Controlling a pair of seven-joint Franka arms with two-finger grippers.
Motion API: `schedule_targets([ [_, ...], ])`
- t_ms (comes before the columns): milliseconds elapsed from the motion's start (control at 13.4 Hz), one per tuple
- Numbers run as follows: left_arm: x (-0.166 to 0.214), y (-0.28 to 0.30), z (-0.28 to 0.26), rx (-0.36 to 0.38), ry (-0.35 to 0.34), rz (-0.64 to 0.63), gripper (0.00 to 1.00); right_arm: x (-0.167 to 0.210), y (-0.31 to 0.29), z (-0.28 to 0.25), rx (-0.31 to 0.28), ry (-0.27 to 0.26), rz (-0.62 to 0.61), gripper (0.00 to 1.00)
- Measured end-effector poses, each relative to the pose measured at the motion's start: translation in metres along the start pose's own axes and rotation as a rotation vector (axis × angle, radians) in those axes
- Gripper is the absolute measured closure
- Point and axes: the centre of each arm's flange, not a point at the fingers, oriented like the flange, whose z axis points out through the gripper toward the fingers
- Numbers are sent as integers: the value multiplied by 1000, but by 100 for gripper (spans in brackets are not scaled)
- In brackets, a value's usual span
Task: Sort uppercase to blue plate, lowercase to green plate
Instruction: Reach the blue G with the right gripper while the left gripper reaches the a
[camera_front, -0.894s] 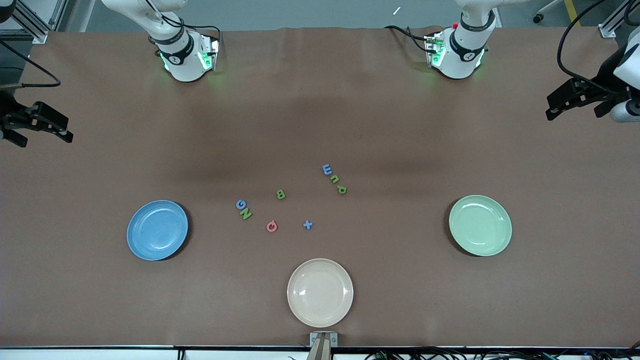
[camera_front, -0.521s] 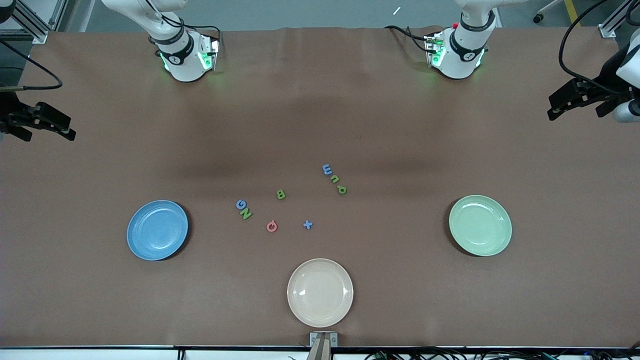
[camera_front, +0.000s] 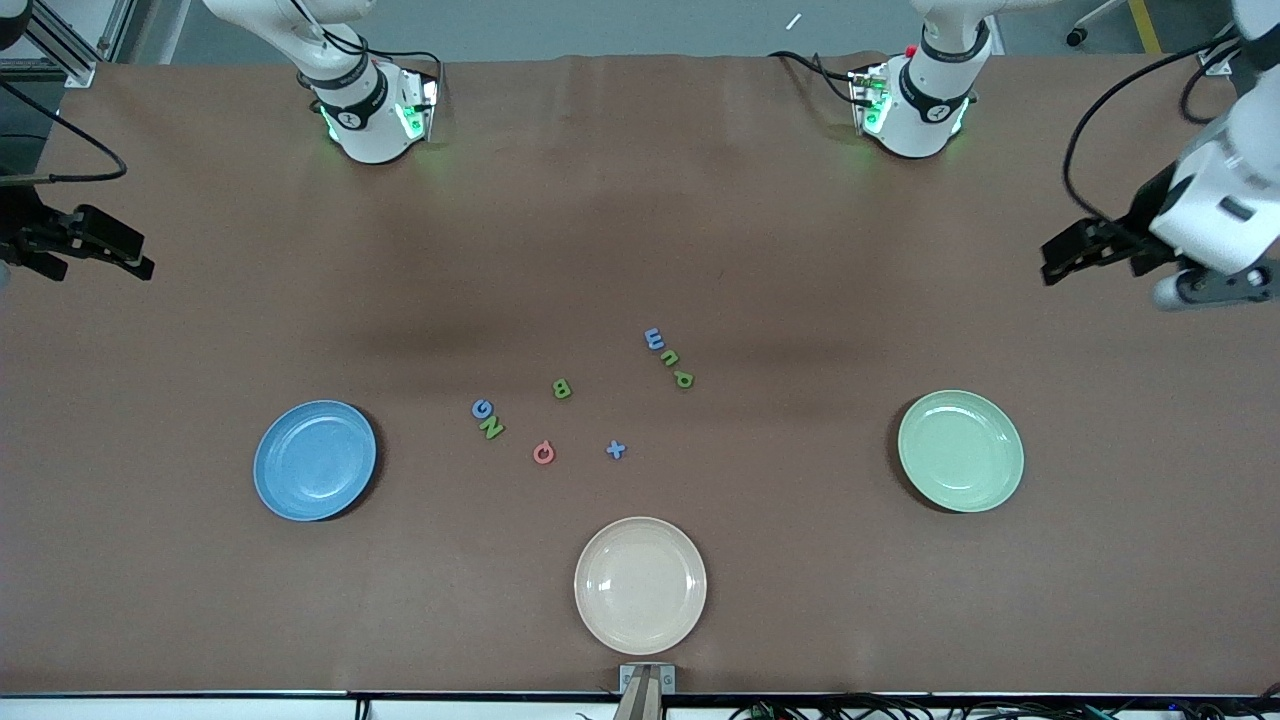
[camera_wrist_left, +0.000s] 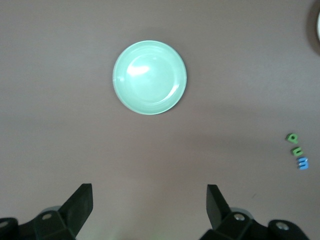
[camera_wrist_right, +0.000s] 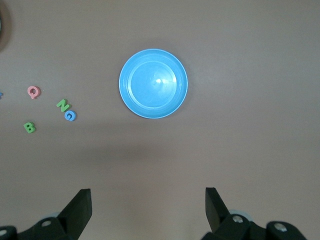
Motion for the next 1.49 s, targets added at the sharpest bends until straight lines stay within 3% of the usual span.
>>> schedule_targets([
  [447,16,118,110,-58,-25,-156,0,51,-67,99,-14,-99,-30,0],
  [596,14,160,152,-31,-13,-241,1,68,-107,145,-26,-114,-24,0],
  [894,9,230,238,-39,9,-400,5,89,-185,240,-44,-102,-24,0],
  [1117,1,266,284,-57,-29,-458,12,99,-209,317,9,-93,-8,0],
  [1191,-3,281,296,-57,-43,-479,18,99,-215,340,21,-81,-6,0],
  [1489,-18,319,330,-53,-61,-555,27,78,-236,408,29,-39,-28,0],
])
